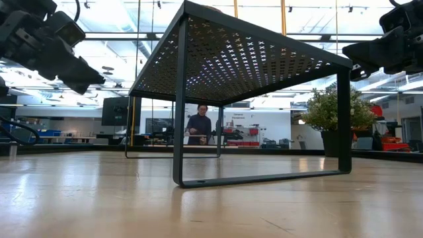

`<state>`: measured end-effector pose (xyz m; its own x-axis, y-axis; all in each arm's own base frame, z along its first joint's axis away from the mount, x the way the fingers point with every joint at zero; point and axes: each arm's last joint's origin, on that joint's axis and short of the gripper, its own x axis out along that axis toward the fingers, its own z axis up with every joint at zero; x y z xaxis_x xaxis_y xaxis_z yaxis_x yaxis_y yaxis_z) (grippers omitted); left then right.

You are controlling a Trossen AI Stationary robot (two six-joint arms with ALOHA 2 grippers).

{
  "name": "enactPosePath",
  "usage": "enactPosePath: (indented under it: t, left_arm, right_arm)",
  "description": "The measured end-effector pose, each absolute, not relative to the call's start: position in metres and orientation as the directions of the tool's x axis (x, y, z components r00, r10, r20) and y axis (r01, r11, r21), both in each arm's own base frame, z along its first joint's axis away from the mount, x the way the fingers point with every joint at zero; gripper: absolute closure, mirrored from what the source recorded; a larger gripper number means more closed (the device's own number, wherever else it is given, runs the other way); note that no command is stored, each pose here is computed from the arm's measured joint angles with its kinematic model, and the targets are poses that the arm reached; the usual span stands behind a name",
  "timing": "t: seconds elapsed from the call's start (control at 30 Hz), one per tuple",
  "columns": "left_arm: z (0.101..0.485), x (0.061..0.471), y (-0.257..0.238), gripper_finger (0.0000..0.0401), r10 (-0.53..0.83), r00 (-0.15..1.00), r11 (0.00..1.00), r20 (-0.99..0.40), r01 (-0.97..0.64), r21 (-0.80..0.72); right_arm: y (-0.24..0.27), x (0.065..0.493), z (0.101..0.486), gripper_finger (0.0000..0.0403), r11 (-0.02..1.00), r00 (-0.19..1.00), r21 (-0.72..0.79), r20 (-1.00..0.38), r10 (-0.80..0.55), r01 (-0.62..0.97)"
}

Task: Pick & Place candle stick holders
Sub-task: Return to Home Position

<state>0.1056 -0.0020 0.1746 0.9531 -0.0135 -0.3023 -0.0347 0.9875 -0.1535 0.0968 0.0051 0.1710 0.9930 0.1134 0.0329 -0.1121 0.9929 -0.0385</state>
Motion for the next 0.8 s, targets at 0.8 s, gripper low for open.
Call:
enactPosePath:
  t: [0.8]
  left_arm:
    - [0.189,0.097,-0.003,0.0398,-0.054,0.989,0.995,-0.139,0.041,-0.09]
  right_arm:
    - [0.005,0.097,0.171,0.0385,0.993,0.993,-0.038,0.033,0.113,-0.112]
